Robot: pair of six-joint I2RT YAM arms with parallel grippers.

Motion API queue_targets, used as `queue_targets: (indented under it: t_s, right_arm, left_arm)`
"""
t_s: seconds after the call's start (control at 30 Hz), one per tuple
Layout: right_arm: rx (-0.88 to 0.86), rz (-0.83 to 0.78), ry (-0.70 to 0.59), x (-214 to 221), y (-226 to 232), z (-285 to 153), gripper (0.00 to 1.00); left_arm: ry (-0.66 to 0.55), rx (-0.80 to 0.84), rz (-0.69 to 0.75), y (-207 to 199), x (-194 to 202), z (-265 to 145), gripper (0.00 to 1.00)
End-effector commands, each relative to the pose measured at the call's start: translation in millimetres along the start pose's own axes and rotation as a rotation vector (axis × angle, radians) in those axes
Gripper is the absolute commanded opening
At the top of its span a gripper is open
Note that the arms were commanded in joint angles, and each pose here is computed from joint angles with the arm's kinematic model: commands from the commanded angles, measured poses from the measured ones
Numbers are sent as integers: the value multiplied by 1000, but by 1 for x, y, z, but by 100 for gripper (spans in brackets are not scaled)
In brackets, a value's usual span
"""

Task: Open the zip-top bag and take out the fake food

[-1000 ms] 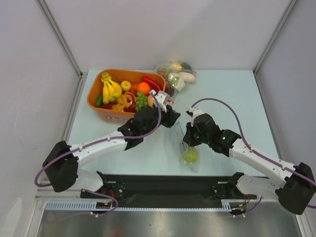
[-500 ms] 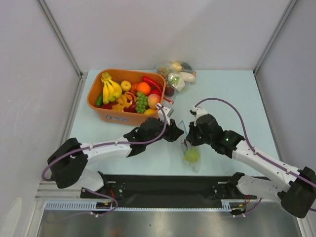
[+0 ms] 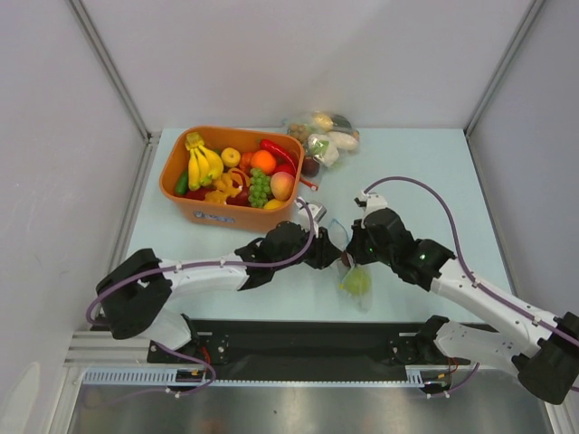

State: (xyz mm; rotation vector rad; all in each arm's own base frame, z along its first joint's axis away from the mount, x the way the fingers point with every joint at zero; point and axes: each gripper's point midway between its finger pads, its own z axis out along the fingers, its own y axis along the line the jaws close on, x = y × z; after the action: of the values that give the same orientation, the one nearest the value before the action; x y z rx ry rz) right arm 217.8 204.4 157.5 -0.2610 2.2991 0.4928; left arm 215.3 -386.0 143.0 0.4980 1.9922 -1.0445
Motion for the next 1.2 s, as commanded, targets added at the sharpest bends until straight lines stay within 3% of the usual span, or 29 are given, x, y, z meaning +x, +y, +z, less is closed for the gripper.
queue_targets:
  t_s: [0.0, 0.17, 0.3, 0.4, 0.5, 0.67, 0.87, 1.17]
  right_arm:
    - [-5, 18, -106, -31, 7, -16, 0]
    - [-49, 26, -131, -37, 18, -20, 1]
    - [15, 49, -145, -41, 6, -37, 37]
    - [64, 92, -190, -46, -8, -60, 52]
    - [95, 151, -209, -38, -22, -70, 61]
    - [152, 247, -91, 4, -41, -44, 63]
    - [149, 371, -63, 32, -55, -17, 64]
    - [152, 463, 8, 69, -71, 6, 59]
  left_arm:
    - [40, 17, -23, -4, 15, 2, 33]
    - [95, 35, -16, -10, 36, 16, 34]
    - [125, 18, -25, -7, 49, 23, 33]
    - [121, 15, -28, -6, 51, 24, 33]
    - [123, 16, -19, -5, 53, 23, 33]
    - [121, 56, -11, -9, 57, 22, 33]
    - [105, 99, 4, -14, 57, 20, 34]
    - [97, 166, 13, -23, 60, 22, 47]
